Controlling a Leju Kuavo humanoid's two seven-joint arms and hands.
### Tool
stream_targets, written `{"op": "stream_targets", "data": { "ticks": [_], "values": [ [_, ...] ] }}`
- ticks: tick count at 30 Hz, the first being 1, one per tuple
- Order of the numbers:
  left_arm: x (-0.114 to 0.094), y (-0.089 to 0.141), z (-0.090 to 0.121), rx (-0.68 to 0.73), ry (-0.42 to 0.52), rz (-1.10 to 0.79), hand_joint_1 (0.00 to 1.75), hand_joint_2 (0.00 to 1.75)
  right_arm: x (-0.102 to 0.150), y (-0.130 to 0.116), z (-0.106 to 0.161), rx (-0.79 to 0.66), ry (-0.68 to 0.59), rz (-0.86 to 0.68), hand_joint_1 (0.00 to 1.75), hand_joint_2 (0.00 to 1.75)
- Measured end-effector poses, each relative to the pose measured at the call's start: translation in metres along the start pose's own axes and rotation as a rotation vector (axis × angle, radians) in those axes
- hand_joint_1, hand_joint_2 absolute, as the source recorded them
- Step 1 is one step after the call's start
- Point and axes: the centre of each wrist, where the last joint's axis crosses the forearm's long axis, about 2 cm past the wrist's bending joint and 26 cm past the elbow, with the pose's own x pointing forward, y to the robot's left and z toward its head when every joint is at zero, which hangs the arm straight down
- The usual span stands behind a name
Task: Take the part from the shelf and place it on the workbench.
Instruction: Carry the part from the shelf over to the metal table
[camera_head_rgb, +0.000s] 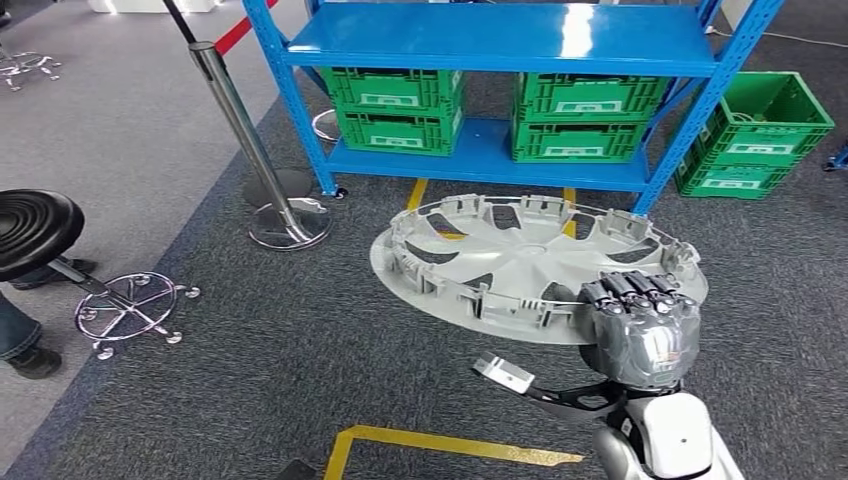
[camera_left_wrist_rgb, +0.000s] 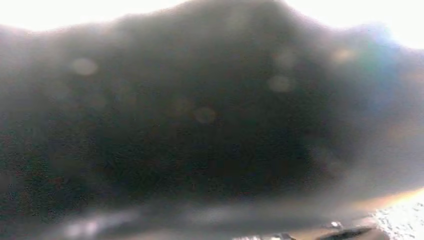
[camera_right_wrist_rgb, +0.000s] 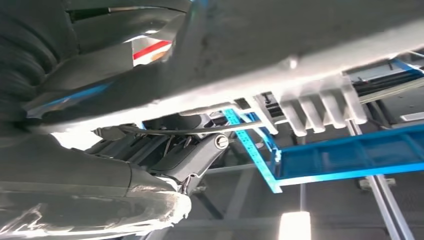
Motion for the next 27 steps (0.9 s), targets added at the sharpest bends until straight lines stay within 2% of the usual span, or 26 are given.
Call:
{"op": "stream_targets", "data": {
  "ticks": [27],
  "values": [
    [0.001,0.007,-0.002,-0.018,0.004,-0.032,0.00,0.00,-0.010,-0.004,0.002,-0.005,-0.071,0.031,1.75,1.75]
  ]
}}
